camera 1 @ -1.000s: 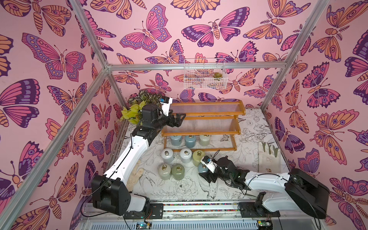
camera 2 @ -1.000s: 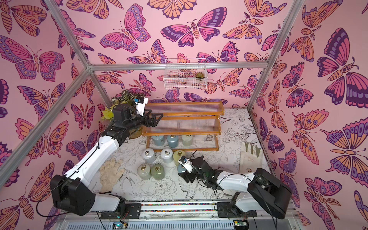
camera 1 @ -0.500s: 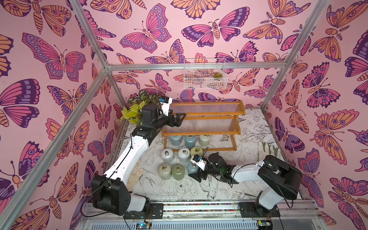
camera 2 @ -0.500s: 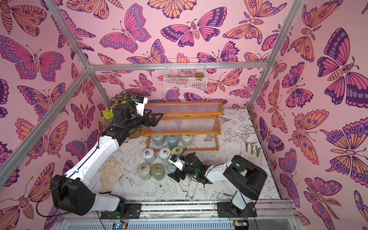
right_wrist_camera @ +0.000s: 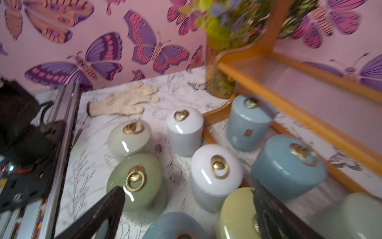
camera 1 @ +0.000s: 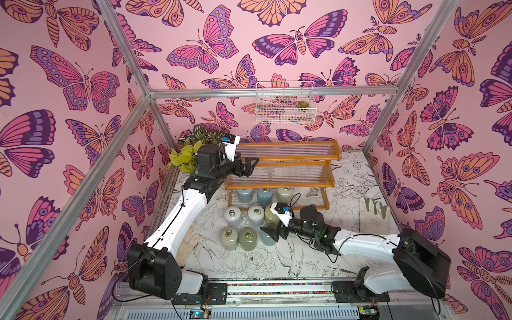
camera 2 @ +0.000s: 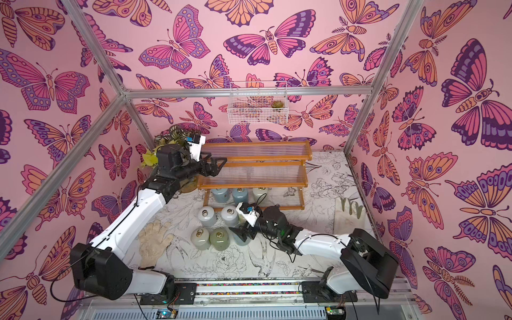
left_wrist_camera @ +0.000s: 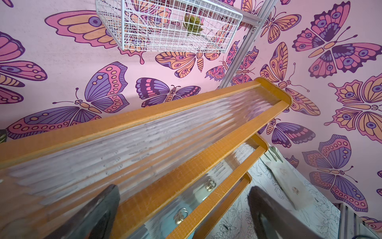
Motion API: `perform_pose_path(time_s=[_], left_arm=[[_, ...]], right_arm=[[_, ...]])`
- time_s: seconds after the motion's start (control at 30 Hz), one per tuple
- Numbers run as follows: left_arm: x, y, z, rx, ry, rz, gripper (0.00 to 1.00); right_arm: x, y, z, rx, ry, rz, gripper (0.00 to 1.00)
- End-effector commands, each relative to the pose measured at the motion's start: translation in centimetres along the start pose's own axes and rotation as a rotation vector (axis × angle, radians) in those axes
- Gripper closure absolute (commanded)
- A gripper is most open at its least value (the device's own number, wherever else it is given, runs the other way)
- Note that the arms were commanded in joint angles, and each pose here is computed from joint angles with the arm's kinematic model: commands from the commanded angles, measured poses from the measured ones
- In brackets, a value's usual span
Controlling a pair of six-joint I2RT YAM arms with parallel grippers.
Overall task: Remove the tea canisters from the shelf
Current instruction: Place the tea canister at the center of the board, then pick up the tea canister from the shelf.
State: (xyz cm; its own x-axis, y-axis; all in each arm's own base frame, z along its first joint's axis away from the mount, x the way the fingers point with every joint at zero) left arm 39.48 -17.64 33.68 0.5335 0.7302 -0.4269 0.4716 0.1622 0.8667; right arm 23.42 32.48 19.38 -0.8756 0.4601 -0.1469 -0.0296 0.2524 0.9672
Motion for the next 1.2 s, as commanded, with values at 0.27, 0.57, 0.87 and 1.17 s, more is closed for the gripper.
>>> perform_pose_path(time_s=[0.27,0.57,0.87,1.17], left_arm=[[-0.5,-1.6,-0.5,0.043,-0.018,-0.005,0.0],[-0.4,-2.2,-0.8,0.05,-0.016,-0.004,0.0],[-0.5,-2.2,-0.8,0.049,-0.018,-0.001,0.0],[-0.7,-2.0,-1.1,0.043,-0.023,0.005,0.0]], right_arm=[[-12.7,-6.5,-6.9,0.135,-0.653,0.282,0.01],[-12.6,-9.7,-5.2,0.16,-0.626,0.294,0.0],[-13.5,-9.5,-1.3,0.154,-0.572,0.246,0.01],[-15.0,-9.7,1.8,0.182,-0.558,0.222,0.01]])
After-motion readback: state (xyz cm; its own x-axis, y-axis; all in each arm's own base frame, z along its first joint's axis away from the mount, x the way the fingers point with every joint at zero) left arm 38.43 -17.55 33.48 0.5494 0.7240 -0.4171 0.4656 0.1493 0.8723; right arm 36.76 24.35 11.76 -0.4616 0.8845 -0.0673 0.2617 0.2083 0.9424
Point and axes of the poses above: each gripper's point midway between its finger pads, its own z axis out along the fingers, its own x axis along the line the jaws close on, y = z × x, the point moved 2 cm from there along -z, back along the fingers, and after that the axes turned 9 degrees about -z, right-handed, at the moved point
